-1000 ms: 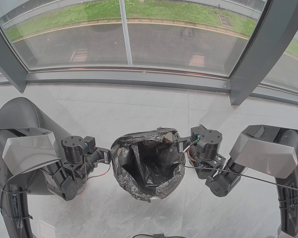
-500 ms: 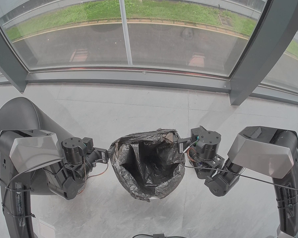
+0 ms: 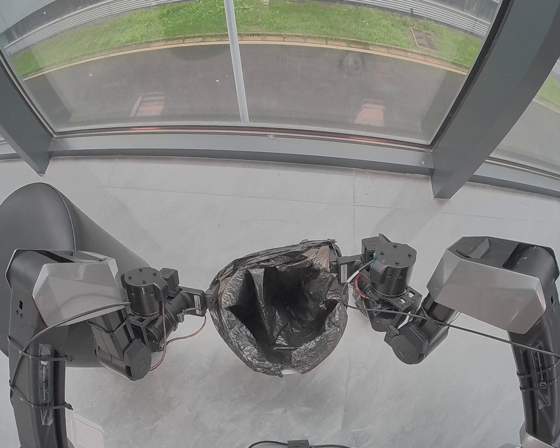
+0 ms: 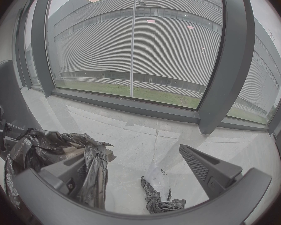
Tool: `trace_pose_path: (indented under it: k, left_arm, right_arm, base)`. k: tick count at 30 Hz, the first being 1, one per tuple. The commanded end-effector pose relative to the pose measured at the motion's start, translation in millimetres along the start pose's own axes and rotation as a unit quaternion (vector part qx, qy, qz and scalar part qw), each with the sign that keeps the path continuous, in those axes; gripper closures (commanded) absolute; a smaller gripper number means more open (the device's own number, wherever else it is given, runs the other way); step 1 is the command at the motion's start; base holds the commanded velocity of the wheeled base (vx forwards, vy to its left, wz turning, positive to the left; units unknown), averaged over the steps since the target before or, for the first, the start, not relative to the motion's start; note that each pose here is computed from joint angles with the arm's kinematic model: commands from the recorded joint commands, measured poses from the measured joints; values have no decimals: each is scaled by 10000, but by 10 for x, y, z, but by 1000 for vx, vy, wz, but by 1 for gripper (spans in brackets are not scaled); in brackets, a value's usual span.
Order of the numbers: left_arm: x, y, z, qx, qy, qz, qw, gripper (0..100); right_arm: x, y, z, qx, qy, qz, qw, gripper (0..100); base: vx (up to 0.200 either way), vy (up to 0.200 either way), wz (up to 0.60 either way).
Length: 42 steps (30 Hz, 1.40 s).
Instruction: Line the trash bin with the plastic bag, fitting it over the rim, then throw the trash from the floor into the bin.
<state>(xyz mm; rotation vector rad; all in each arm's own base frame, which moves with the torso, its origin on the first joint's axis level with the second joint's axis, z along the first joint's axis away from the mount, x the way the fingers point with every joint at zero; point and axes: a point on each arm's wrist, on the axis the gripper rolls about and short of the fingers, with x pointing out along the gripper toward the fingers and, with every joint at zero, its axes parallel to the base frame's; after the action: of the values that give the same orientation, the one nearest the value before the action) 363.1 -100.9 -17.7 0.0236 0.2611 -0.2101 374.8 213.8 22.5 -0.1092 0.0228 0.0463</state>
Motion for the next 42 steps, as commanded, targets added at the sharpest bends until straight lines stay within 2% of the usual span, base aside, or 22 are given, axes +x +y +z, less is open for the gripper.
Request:
trace_pose_path:
  k: [1,8,15,27,42]
  left_arm:
    - [15,-11,-70,-3,93,-9,10000,0]
    - [26,-16,-111,-83,139,-14,9999,0]
    - [40,-28,-157,-420,193,-20,9989,0]
    - [62,-50,-285,-600,356,-40,9976,0]
    - [-117,-169,-102,-576,38,-215,9981,0]
  right_arm:
    - [31,8,-83,-27,51,-14,10000,0]
    - [107,-31,-138,-25,60,-97,9999,0]
    - [127,-39,-256,-58,158,-119,9998,0]
    - [127,-40,-250,-40,151,-120,9998,0]
    - [125,-48,-259,-80,199,-123,9997,0]
  base:
    - [0,0,0]
    - [0,0,0]
    - [0,0,0]
    - [0,0,0]
    - [0,0,0]
